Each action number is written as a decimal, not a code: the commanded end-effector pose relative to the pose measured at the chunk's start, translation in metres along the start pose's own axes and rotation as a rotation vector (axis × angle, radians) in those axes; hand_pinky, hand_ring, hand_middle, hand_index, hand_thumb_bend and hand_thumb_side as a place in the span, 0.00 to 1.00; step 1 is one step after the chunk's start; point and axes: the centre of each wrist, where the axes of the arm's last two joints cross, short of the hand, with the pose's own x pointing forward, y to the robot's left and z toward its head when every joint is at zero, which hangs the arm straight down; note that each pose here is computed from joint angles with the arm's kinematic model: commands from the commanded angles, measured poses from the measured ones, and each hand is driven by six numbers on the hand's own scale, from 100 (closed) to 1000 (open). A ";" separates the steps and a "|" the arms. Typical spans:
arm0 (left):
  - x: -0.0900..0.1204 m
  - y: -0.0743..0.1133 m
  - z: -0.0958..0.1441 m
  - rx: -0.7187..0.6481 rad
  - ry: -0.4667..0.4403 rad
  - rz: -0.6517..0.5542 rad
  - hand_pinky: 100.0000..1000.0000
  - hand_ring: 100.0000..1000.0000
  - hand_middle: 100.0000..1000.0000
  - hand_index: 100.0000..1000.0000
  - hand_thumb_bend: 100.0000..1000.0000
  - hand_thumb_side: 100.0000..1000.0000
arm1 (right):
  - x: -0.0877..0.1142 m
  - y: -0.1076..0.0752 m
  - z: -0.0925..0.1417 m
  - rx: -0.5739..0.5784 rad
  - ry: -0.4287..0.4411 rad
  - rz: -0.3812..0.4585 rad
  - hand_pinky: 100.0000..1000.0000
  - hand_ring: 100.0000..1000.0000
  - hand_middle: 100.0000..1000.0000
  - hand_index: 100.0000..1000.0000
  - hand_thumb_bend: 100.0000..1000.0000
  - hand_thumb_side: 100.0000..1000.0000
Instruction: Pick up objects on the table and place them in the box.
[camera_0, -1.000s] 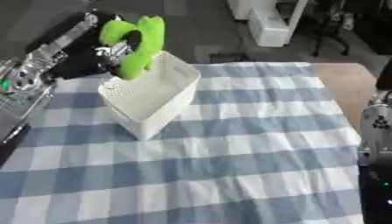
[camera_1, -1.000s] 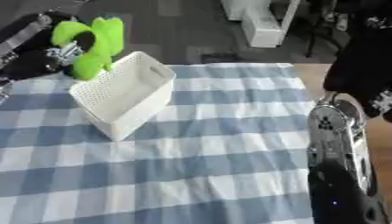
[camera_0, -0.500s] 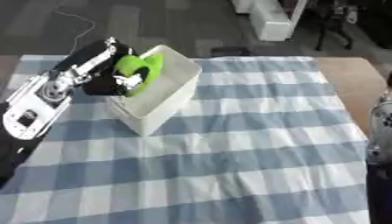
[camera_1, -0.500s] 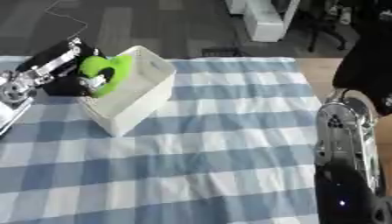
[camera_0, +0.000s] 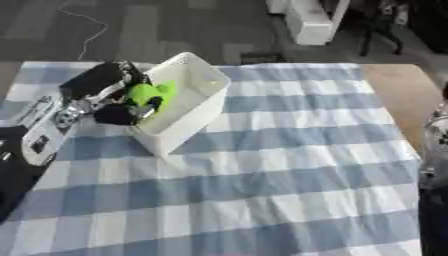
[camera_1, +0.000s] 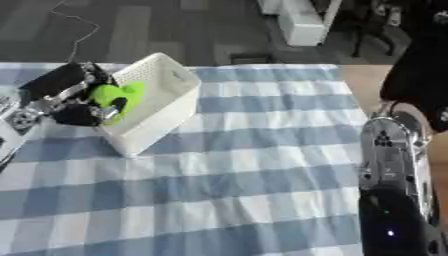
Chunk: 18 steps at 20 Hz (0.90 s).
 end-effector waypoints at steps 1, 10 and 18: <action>-0.004 0.006 -0.002 0.028 -0.009 -0.038 0.00 0.62 0.64 0.65 0.14 0.85 | 0.000 0.007 -0.008 0.027 -0.023 -0.024 0.30 0.42 0.54 0.69 0.00 0.97; -0.004 0.011 -0.005 0.097 -0.033 -0.047 0.00 0.82 0.80 0.75 0.31 0.84 | 0.000 0.007 -0.008 0.028 -0.020 -0.025 0.30 0.42 0.54 0.69 0.00 0.97; 0.003 0.023 -0.013 0.186 -0.061 -0.028 0.00 0.89 0.86 0.80 0.31 0.90 | 0.002 0.005 -0.008 0.032 -0.017 -0.017 0.30 0.42 0.54 0.69 0.00 0.97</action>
